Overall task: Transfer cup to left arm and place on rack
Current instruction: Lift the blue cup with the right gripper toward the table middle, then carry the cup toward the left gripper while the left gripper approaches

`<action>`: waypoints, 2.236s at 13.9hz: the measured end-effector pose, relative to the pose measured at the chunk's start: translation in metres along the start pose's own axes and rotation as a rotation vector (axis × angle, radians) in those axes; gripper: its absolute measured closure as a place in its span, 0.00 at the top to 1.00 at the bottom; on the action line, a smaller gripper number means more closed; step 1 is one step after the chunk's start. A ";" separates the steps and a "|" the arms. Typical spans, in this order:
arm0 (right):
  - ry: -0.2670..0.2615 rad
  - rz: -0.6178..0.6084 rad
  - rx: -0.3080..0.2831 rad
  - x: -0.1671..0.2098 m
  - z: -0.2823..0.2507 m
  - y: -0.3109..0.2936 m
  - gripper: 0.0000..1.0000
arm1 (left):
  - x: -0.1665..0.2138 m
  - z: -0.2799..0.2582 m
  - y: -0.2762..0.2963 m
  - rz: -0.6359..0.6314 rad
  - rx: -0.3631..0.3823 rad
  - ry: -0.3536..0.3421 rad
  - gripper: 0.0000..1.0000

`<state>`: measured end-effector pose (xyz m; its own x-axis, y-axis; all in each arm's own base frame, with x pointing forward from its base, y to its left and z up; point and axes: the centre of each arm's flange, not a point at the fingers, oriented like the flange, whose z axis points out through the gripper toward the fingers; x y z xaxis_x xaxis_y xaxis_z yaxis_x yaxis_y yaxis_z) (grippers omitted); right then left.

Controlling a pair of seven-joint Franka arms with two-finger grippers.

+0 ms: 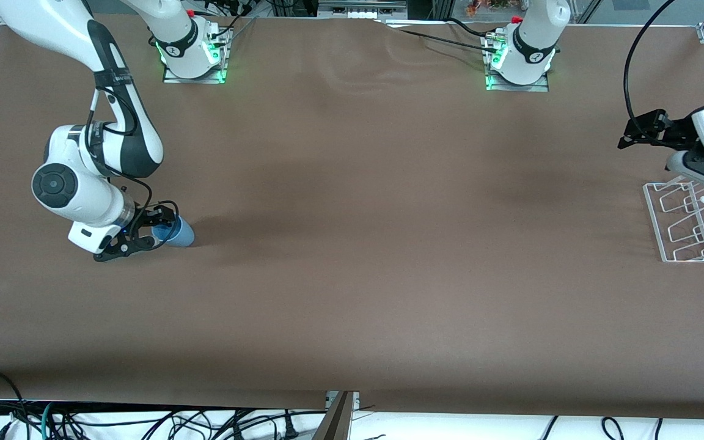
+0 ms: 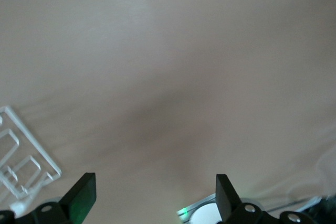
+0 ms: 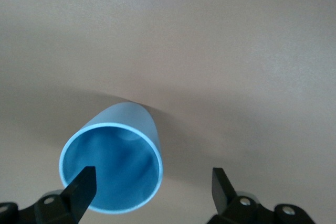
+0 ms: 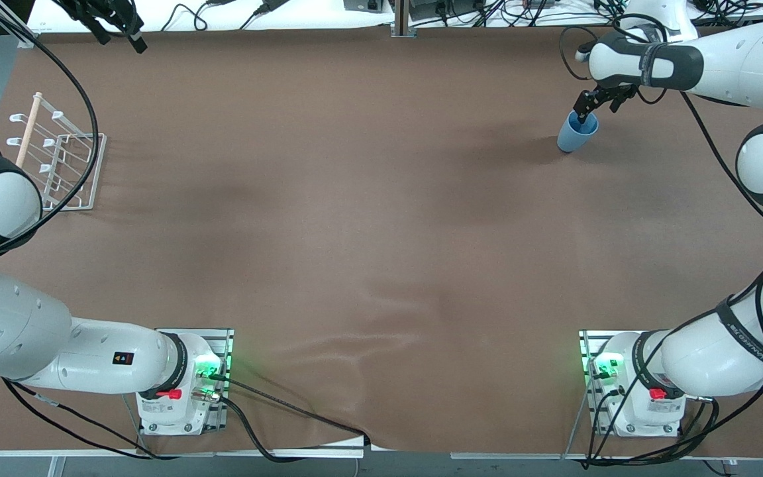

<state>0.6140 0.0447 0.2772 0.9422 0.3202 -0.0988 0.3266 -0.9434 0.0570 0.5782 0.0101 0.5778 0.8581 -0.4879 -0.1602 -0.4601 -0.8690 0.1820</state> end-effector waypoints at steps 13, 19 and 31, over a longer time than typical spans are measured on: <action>0.035 0.105 0.137 0.020 0.025 -0.035 0.05 | 0.033 0.077 -0.023 0.602 -0.207 0.230 1.00; -0.103 0.350 0.337 0.050 -0.041 -0.152 0.05 | 0.054 0.104 -0.004 0.661 -0.277 0.359 1.00; -0.480 1.139 1.042 0.094 -0.125 -0.414 0.05 | 0.136 0.161 0.073 0.695 -0.385 0.503 1.00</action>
<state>0.5770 0.4762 0.3687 0.4727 -0.4169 -0.7764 -0.8685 -0.3696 -0.3303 0.6248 -0.1327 0.4126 0.4589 -0.7156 0.5267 -0.8761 -0.2657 0.4024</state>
